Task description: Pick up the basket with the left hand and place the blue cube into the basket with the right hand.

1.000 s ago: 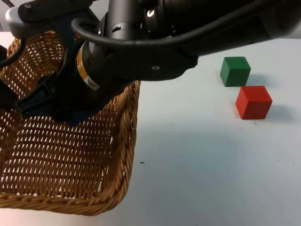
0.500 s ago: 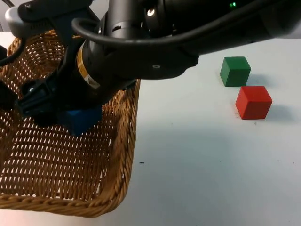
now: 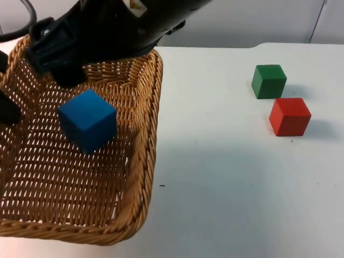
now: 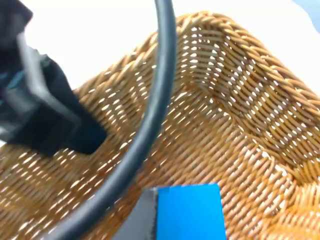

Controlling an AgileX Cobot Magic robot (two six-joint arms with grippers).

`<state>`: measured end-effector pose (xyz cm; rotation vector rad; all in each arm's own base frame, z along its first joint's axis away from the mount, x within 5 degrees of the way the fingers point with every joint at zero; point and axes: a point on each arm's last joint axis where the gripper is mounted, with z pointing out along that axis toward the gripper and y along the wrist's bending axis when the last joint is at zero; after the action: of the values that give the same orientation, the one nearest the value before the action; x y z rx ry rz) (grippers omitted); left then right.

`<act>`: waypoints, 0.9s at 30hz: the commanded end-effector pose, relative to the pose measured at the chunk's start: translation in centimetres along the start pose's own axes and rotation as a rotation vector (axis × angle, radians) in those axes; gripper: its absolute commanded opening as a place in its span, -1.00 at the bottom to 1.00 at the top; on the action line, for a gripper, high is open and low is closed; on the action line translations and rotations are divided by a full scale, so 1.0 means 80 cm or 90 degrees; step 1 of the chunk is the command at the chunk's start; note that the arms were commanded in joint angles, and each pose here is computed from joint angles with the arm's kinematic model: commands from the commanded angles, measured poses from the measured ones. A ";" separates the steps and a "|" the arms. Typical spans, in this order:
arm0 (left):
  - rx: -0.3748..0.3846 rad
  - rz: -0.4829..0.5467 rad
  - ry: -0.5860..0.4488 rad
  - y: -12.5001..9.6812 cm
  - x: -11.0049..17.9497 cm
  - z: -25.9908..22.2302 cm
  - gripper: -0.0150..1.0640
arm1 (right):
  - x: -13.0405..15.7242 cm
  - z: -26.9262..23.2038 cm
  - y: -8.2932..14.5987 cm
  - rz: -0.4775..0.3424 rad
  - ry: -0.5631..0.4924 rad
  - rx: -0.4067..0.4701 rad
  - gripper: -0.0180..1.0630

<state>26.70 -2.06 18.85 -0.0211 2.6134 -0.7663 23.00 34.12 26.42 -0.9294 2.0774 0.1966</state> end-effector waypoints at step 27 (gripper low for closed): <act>0.043 -0.069 -0.028 0.026 -0.014 0.054 -0.98 | 0.158 -0.225 -0.078 0.025 -0.139 -0.061 0.63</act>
<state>29.05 -2.03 14.76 -0.1428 2.5894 -0.8365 11.49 15.50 29.77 -0.8875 1.9063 0.3882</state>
